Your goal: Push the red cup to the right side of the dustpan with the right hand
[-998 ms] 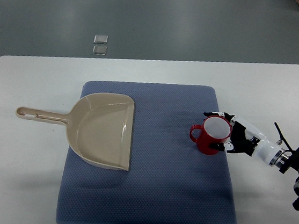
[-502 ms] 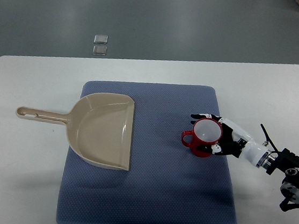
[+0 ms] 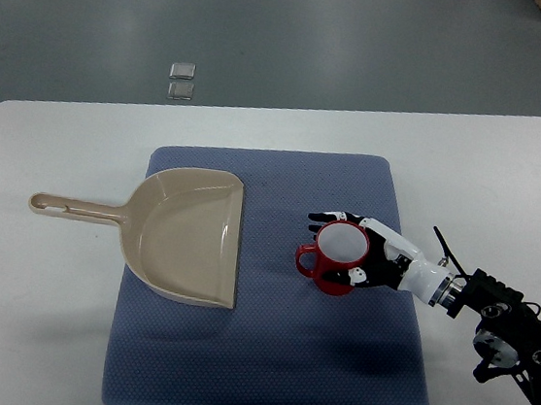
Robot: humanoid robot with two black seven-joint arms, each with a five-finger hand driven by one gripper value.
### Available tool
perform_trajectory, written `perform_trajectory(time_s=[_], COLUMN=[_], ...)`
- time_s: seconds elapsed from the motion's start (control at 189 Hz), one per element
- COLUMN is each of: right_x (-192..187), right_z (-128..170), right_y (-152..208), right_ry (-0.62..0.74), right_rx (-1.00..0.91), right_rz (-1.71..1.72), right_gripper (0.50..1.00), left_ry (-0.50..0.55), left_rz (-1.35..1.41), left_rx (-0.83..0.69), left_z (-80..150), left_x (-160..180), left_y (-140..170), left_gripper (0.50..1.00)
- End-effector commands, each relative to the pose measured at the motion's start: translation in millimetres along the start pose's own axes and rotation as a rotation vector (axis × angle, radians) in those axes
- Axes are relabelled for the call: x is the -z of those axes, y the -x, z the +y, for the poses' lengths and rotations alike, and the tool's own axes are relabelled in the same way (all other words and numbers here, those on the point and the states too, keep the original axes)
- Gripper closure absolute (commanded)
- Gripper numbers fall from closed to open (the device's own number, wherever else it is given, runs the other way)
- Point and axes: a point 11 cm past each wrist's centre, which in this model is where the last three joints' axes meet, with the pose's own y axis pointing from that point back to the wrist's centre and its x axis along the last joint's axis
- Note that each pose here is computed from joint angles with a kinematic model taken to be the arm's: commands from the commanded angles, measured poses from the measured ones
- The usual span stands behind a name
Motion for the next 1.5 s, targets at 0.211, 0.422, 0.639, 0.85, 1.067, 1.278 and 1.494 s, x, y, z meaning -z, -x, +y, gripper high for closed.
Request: perform_trajectory(time_s=[0.211, 0.422, 0.639, 0.85, 1.067, 1.278, 1.494], right_x=[-2, -4, -8, -14, -14, -11, -13], right_z=[-16, -22, -34, -43, -54, -63, -63], right_y=[16, 24, 39, 52, 64, 69, 70], right_ry=[-0.029, -0.037, -0.048, -0.044, -0.061, -0.077, -0.072], right_rx=[0.026, 0.038, 0.055, 0.053, 0.058, 0.056, 0.049], right_rz=[-0.032, -0.049, -0.06, -0.053, -0.065, -0.063, -0.055], right_gripper=[0.568, 0.568, 0.568, 0.568, 0.568, 0.568, 0.568], left_ry=[0.0, 0.0, 0.0, 0.0, 0.0, 0.0, 0.001], left_rz=[0.0, 0.0, -0.002, 0.0, 0.0, 0.0, -0.001], left_rx=[0.004, 0.005, 0.005, 0.005, 0.005, 0.004, 0.007], left_z=[0, 0, 0, 0, 0, 0, 0], left_x=[0, 0, 0, 0, 0, 0, 0], left_y=[1, 2, 2, 2, 2, 1, 2], left_gripper=[0.5, 0.5, 0.5, 0.5, 0.5, 0.5, 0.5])
